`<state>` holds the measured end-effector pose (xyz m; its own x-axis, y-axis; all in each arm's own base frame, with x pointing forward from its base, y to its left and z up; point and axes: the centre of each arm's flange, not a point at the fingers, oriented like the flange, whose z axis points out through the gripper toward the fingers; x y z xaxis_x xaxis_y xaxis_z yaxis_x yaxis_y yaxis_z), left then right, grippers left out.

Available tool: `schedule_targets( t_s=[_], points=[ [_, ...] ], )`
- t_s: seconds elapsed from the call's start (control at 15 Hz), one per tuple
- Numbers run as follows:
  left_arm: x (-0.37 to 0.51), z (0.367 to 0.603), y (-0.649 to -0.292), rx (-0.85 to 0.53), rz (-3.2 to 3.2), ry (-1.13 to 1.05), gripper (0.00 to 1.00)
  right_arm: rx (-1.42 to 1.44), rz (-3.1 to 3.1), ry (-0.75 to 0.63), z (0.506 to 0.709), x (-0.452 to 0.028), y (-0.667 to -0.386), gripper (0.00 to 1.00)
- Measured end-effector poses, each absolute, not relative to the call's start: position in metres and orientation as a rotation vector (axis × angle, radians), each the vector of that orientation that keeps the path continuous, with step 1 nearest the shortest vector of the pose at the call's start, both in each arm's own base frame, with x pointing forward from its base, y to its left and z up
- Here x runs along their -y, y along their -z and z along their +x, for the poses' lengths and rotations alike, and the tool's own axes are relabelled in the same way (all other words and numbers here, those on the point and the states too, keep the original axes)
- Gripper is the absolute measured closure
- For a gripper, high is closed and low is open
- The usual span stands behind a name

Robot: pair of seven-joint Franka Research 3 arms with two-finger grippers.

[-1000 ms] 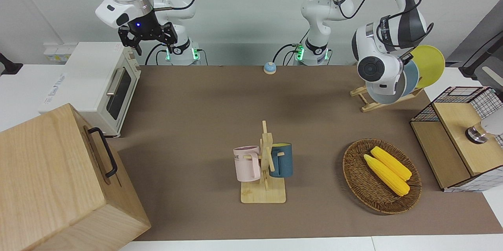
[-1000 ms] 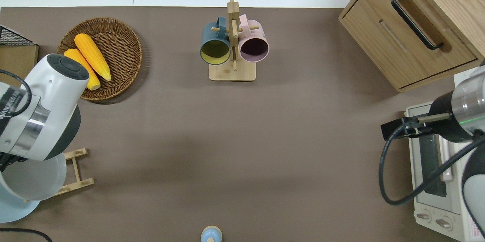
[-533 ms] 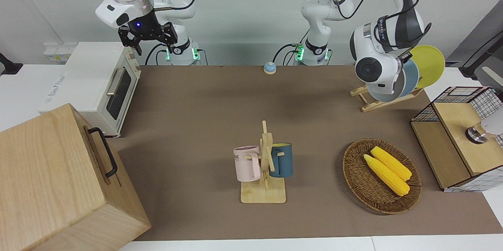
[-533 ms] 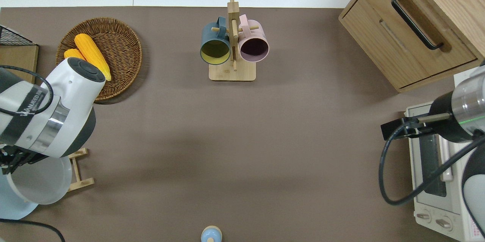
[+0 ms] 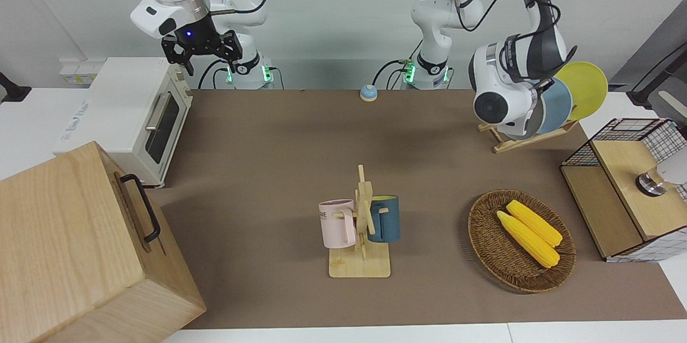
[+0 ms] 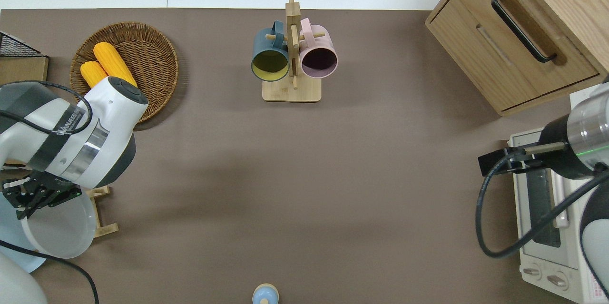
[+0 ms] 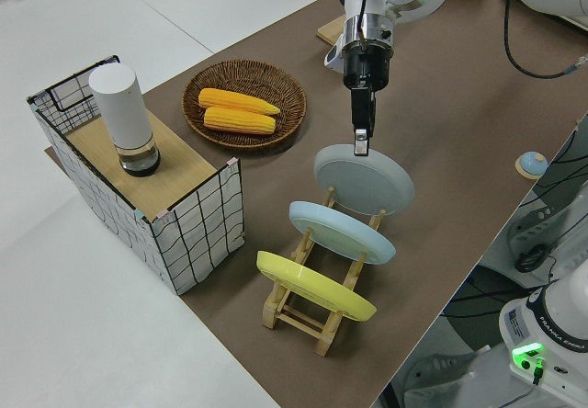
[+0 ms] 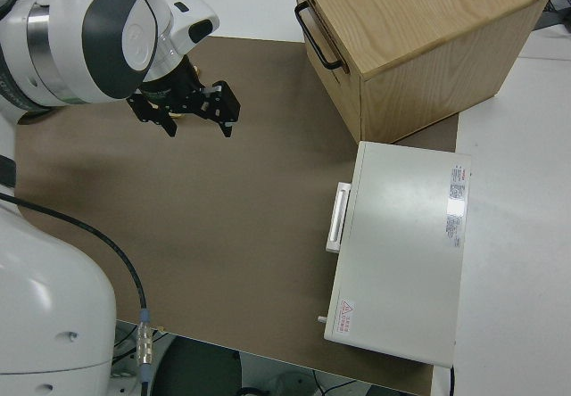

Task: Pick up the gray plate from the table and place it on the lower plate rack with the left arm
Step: 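Lower the gray plate into the lower slot of the rack, then open the left gripper and withdraw it from the plate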

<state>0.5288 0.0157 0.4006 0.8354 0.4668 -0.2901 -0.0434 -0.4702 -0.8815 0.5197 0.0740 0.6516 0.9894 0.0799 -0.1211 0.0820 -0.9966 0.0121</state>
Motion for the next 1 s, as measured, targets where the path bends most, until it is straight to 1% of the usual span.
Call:
schedule_targets(
  t_s=[0.07,0.13,0.33,0.4,0.47,0.53,0.73,0.87,0.93,1.0],
  points=[
    [-0.015,0.529,-0.4,0.313,-1.982,-0.621,0.96,-0.127,3.116,0.189,0.52,-0.074,-0.652,0.01],
    [-0.015,0.529,-0.4,0.313,-1.987,-0.623,0.88,-0.127,3.116,0.189,0.52,-0.074,-0.652,0.01],
    [-0.009,0.528,-0.397,0.309,-2.021,-0.631,0.58,-0.127,3.116,0.189,0.52,-0.074,-0.652,0.01],
    [-0.007,0.528,-0.396,0.309,-2.035,-0.636,0.5,-0.127,3.116,0.189,0.52,-0.074,-0.652,0.01],
    [-0.006,0.528,-0.394,0.309,-2.047,-0.639,0.4,-0.127,3.116,0.189,0.52,-0.074,-0.652,0.01],
    [-0.005,0.528,-0.394,0.31,-2.058,-0.641,0.32,-0.127,3.116,0.189,0.52,-0.074,-0.652,0.01],
    [0.003,0.53,-0.395,0.336,-2.124,-0.653,0.3,-0.127,3.116,0.189,0.52,-0.074,-0.652,0.01],
    [0.017,0.539,-0.404,0.38,-2.259,-0.627,0.29,-0.127,3.116,0.189,0.52,-0.074,-0.652,0.01],
    [0.027,0.545,-0.41,0.416,-2.348,-0.599,0.23,-0.127,3.116,0.189,0.52,-0.074,-0.652,0.01],
    [0.037,0.552,-0.417,0.454,-2.435,-0.557,0.21,-0.127,3.116,0.189,0.52,-0.074,-0.652,0.01]
  ],
)
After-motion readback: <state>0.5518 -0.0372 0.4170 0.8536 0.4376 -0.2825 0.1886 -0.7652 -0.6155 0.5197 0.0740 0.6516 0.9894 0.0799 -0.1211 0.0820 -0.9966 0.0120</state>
